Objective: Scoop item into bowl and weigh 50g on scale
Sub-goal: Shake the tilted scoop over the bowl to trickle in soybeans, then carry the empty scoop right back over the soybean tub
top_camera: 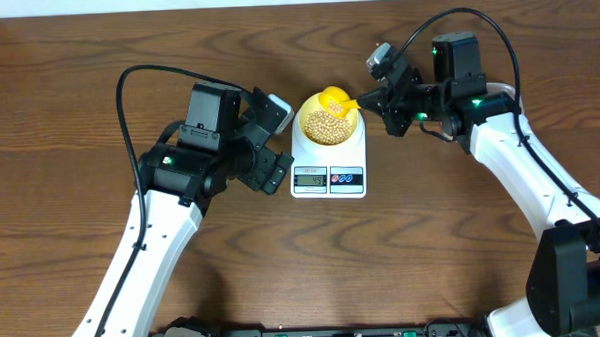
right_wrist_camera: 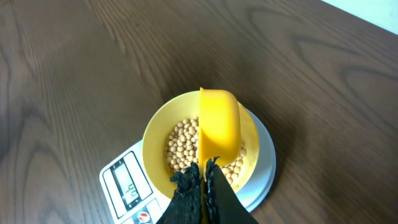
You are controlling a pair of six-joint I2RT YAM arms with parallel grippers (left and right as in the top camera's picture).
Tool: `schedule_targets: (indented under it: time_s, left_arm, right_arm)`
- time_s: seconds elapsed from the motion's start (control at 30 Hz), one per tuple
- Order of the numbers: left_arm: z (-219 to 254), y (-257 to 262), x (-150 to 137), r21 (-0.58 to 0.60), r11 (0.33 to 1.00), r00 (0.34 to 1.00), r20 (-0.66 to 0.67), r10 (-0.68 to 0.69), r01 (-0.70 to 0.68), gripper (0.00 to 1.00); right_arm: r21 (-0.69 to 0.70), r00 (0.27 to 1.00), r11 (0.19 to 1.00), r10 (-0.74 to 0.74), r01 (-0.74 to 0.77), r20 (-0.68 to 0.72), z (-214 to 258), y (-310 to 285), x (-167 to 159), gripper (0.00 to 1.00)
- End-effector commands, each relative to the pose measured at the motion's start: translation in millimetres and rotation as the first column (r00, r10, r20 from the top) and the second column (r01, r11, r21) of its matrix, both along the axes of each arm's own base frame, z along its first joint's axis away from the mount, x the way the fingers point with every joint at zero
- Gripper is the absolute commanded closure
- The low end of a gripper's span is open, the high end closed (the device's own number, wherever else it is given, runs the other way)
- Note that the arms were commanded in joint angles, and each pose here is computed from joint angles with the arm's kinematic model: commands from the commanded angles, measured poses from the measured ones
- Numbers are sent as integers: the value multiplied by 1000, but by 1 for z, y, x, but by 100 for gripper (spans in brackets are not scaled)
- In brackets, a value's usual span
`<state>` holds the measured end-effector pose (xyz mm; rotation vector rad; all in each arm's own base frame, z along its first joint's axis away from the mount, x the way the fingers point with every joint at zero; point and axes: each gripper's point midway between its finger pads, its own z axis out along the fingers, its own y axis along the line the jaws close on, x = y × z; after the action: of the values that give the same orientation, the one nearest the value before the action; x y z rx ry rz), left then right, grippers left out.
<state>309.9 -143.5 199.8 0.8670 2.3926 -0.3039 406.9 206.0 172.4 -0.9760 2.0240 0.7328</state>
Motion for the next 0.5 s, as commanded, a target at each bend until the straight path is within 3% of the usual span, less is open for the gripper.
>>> schedule_targets:
  time_s: [0.0, 0.47]
  left_arm:
    - [-3, -1, -4, -2, 1000, 1000, -6, -22, 22, 11]
    - [-3, -1, -4, -2, 1000, 1000, -6, -22, 22, 11]
  right_arm:
    - [23, 999, 1000, -2, 3, -41, -2, 5, -4, 99]
    - [112, 955, 978, -143, 178, -260, -1, 4, -2, 99]
